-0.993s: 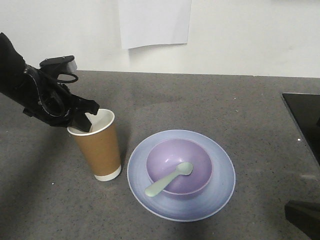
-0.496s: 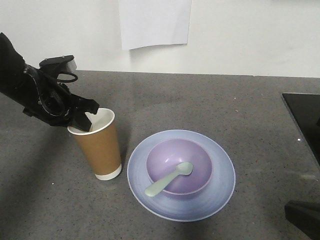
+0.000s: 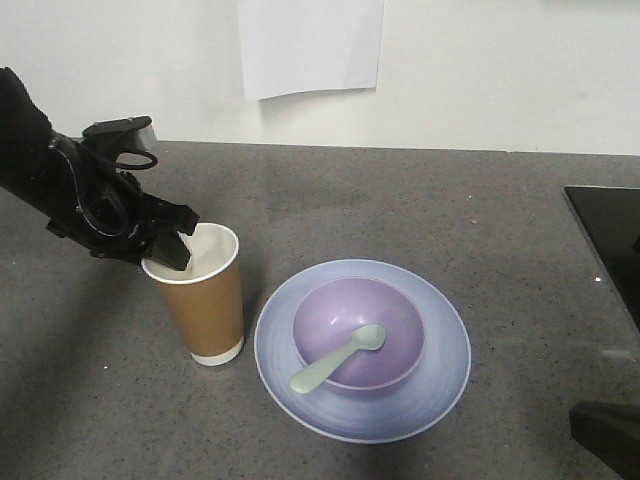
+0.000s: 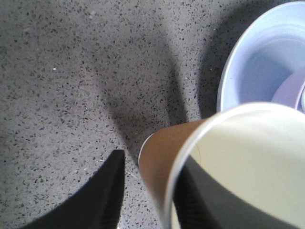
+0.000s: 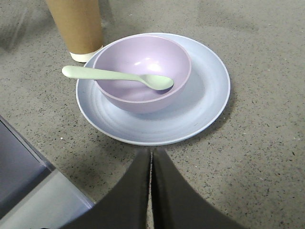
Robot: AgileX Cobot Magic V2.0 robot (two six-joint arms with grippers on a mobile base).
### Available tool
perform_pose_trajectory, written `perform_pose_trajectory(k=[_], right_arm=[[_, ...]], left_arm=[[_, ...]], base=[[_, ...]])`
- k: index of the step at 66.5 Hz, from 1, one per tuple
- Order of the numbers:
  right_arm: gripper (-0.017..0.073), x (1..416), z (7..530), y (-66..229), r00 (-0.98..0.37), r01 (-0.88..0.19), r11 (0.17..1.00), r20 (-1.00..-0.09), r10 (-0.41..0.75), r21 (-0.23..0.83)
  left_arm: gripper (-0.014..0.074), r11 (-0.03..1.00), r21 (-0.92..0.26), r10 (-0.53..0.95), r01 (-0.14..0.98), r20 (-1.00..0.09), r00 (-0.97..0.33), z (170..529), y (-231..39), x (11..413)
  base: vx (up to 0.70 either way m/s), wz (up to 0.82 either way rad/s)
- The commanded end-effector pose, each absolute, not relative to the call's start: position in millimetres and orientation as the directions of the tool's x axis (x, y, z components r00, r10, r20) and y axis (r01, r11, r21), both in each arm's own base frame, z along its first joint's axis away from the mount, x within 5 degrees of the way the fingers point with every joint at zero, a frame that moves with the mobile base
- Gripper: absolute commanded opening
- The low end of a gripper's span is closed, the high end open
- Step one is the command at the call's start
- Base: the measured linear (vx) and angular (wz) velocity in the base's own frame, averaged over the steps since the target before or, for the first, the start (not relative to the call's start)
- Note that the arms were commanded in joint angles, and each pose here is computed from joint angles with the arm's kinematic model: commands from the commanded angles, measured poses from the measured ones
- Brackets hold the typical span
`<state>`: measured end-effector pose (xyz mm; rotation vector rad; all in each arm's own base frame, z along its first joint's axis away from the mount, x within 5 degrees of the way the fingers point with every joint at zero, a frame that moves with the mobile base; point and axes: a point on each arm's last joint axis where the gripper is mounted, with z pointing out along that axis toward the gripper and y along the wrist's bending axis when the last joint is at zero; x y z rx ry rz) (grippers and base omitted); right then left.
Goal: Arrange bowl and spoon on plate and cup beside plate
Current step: 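Release the cup and raise the left gripper away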
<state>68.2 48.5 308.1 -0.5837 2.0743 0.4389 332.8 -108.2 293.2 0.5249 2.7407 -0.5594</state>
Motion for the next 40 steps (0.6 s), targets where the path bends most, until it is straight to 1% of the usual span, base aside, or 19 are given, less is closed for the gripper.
perform_pose_trajectory(k=[1,8,19,28,40], right_arm=[[-0.0004,71.3,320.1,48.8,-0.427,-0.548,0.833,-0.883,-0.194,0.082],[-0.0004,71.3,320.1,48.8,-0.427,-0.548,0.833,-0.883,-0.194,0.082],[-0.0004,71.3,320.1,48.8,-0.427,-0.548,0.833,-0.883,-0.194,0.082],[-0.0004,71.3,320.1,48.8,-0.427,-0.548,0.833,-0.883,-0.194,0.082],[-0.0004,72.9,322.2,48.4,-0.407,-0.539,0.839,-0.895,-0.18,0.077]], left_arm=[[0.03,0.837,-0.354,0.259,0.417,-0.415,-0.872,313.7,-113.7,328.0],[0.0319,0.829,-0.376,0.248,0.414,-0.416,-0.875,315.7,-115.3,326.7],[0.032,0.825,-0.373,0.249,0.425,-0.435,-0.865,324.4,-115.1,324.6],[0.032,0.816,-0.361,0.254,0.452,-0.479,-0.84,345.7,-114.4,319.6],[0.0318,0.797,-0.331,0.262,0.505,-0.564,-0.783,387.5,-111.8,304.6]], base=[[0.0,0.0],[0.0,0.0],[0.0,0.0],[0.0,0.0],[0.0,0.0]])
